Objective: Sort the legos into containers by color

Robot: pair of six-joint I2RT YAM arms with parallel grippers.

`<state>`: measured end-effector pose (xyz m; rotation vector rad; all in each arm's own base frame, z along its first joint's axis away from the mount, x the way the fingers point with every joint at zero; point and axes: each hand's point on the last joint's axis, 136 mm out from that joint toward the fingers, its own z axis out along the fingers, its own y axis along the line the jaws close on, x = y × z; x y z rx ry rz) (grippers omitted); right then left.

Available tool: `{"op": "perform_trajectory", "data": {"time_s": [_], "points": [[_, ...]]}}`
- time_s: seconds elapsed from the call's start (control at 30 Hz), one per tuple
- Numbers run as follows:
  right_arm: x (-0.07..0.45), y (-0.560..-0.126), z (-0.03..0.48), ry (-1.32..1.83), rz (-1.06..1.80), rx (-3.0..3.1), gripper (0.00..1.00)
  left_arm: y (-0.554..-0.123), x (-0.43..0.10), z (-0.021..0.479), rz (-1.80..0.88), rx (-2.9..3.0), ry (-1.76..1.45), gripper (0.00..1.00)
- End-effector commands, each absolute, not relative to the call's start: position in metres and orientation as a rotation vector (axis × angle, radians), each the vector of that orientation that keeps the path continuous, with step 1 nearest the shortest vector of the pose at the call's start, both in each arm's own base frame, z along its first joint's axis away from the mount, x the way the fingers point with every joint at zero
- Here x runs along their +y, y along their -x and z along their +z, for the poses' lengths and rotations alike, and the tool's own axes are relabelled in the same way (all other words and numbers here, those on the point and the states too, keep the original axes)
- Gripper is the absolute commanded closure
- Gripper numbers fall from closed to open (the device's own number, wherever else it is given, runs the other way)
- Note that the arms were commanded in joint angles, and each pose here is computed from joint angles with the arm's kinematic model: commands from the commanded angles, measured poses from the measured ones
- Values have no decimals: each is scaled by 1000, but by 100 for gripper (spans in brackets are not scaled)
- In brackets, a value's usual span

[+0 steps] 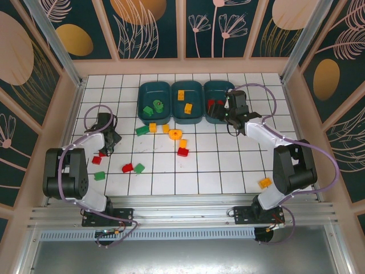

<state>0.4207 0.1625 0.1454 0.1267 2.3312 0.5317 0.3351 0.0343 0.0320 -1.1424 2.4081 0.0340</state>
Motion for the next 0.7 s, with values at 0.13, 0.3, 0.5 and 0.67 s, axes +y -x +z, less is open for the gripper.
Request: {"op": "perform_trajectory", "data": {"time_s": [0.13, 0.3, 0.5, 0.67], "points": [[159, -423, 148, -110, 528, 2307, 36, -350, 25, 18, -30, 2457, 1115, 49], [159, -423, 149, -104, 524, 2307, 36, -358, 20, 19, -79, 2460, 1097, 57], [160, -424, 147, -104, 529, 2310, 37, -362, 15, 27, -118, 2458, 1054, 70], [161, -423, 150, -100, 539, 2308, 37, -375, 0, 47, -262, 2433, 1023, 83]]}}
